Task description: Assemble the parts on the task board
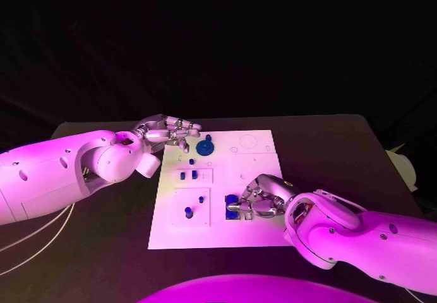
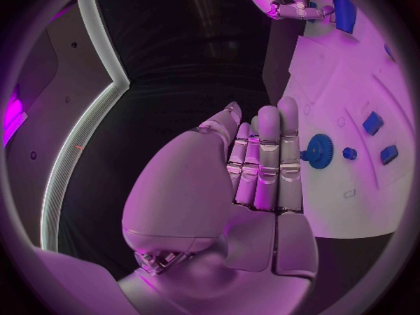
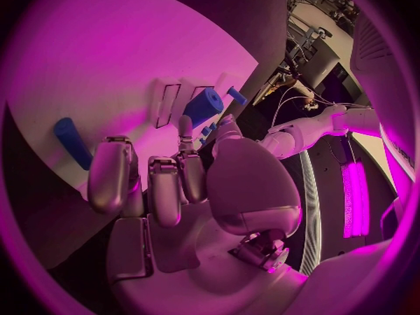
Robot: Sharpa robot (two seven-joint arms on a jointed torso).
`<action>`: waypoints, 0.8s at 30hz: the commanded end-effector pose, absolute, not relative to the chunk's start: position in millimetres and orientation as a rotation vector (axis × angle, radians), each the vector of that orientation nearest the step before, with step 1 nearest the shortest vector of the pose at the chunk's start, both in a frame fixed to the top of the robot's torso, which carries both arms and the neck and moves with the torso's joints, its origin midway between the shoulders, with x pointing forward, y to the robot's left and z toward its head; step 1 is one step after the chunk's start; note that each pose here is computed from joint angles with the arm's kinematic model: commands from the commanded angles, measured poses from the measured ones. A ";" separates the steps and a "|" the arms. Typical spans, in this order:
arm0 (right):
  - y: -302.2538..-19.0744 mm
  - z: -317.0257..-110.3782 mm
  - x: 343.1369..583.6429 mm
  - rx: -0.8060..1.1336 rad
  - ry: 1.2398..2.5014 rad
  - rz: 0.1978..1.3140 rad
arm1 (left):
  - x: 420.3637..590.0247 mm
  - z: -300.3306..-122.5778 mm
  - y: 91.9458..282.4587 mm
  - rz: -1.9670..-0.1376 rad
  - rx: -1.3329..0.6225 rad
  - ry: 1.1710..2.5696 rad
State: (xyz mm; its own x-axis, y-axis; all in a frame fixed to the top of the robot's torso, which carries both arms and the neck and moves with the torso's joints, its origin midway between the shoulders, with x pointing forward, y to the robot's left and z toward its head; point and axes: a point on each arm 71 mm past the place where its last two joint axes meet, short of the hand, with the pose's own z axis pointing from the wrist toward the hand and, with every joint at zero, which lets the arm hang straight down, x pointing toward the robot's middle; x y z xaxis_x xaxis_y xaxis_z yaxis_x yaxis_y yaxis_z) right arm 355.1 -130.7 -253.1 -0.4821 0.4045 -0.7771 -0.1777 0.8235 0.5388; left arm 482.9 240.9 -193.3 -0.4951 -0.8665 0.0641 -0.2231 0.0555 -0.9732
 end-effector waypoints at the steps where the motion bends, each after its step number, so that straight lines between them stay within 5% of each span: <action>1: -130.3 -249.3 351.9 0.133 1.934 0.715 | 482.8 -191.9 240.2 -1.487 -1.089 1.760; 24: -128.4 -252.7 353.8 0.066 1.956 0.677 | 481.9 -191.9 241.9 -1.482 -1.092 1.765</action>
State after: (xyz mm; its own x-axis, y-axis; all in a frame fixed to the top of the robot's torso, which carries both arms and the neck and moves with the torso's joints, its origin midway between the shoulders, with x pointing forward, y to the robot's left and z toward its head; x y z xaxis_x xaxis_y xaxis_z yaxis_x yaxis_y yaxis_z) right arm 353.2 -128.1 -251.5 -0.4785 0.3649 -0.7987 -0.2247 0.8284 0.5131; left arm 482.3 243.5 -193.1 -0.4910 -0.8689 0.0629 -0.2239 0.0561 -0.9730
